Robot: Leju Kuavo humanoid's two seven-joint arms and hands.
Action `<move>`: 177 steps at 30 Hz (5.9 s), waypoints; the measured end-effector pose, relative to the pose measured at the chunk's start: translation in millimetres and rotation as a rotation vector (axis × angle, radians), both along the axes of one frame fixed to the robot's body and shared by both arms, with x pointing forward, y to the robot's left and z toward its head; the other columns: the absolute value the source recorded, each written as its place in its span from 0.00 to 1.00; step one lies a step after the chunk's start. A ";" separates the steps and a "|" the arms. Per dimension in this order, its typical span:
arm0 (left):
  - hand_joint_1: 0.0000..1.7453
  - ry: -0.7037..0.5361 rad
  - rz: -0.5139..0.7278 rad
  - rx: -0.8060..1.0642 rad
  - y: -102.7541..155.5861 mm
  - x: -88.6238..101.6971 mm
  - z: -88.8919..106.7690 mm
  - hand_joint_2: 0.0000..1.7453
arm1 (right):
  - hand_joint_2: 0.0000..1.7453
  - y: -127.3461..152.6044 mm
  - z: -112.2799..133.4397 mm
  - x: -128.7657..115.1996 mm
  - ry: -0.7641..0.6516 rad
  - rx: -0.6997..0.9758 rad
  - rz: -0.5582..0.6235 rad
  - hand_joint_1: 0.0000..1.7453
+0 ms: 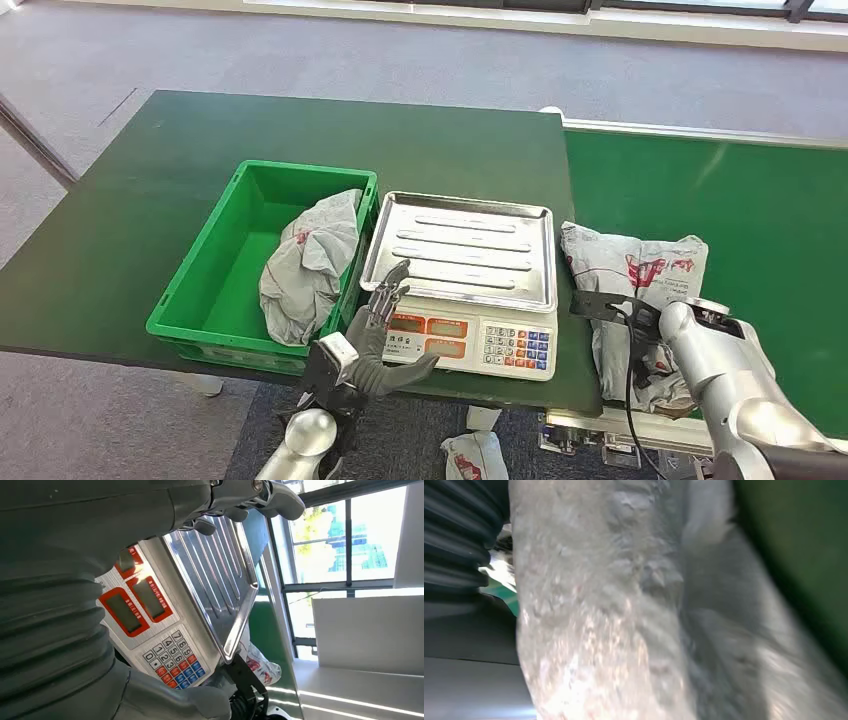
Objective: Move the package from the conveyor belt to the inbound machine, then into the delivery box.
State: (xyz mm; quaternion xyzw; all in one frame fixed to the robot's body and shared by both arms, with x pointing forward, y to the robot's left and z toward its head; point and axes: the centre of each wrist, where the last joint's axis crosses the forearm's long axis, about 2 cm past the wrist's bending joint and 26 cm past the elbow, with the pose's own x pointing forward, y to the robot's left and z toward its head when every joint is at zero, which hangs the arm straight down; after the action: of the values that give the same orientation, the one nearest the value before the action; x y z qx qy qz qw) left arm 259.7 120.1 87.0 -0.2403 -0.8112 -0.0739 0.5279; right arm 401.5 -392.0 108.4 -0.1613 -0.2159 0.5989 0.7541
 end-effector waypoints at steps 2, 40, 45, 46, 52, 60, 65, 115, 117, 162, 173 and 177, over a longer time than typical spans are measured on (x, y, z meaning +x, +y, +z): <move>0.00 -0.001 0.003 -0.001 0.7 -0.4 0.3 1.00 | 1.00 0.5 0.8 0.5 0.001 0.005 0.001 1.00; 0.00 0.012 -0.035 -0.008 -2.8 3.7 -6.3 1.00 | 1.00 42.2 166.7 -80.2 -1.283 0.928 0.523 1.00; 0.00 0.015 -0.048 -0.007 -5.2 7.7 -5.7 1.00 | 1.00 52.9 204.4 -100.0 -1.432 0.880 0.616 1.00; 0.00 0.015 -0.052 -0.006 -5.9 8.6 -5.3 1.00 | 1.00 54.9 210.7 -102.6 -1.455 0.867 0.630 1.00; 0.00 0.017 -0.065 -0.003 -8.4 12.1 -4.0 1.00 | 1.00 63.0 232.9 -112.2 -1.541 0.840 0.682 1.00; 0.00 0.022 -0.086 0.006 -10.4 13.6 -4.0 1.00 | 1.00 68.9 239.6 -108.8 -1.544 0.811 0.692 1.00; 0.00 0.003 -0.094 -0.014 -11.3 13.3 -3.9 1.00 | 1.00 65.1 226.2 -35.4 -1.195 0.450 0.395 1.00; 0.00 0.039 -0.122 -0.079 -24.6 19.5 -7.8 1.00 | 1.00 167.3 132.8 38.9 -0.626 0.782 0.711 1.00; 0.00 0.042 -0.127 -0.080 -26.0 19.8 -7.8 1.00 | 1.00 168.4 126.1 36.8 -0.595 0.728 0.710 1.00; 0.00 -0.022 0.139 -0.092 -6.6 26.9 9.3 1.00 | 1.00 93.1 118.9 -78.9 -1.073 1.164 0.558 0.00; 0.00 -0.030 0.151 -0.099 -4.4 28.3 11.8 1.00 | 1.00 81.3 122.3 -90.7 -1.136 1.144 0.520 0.00; 0.00 -0.035 0.189 -0.096 -1.2 28.7 13.2 1.00 | 1.00 76.2 118.0 -98.5 -1.153 1.160 0.488 0.00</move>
State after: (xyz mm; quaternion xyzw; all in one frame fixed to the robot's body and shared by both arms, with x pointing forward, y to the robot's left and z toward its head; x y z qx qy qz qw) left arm 288.4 118.9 100.2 -0.1865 -0.8421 0.0109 0.5060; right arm 303.0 -315.9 226.4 0.0218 -0.8672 0.3637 0.3394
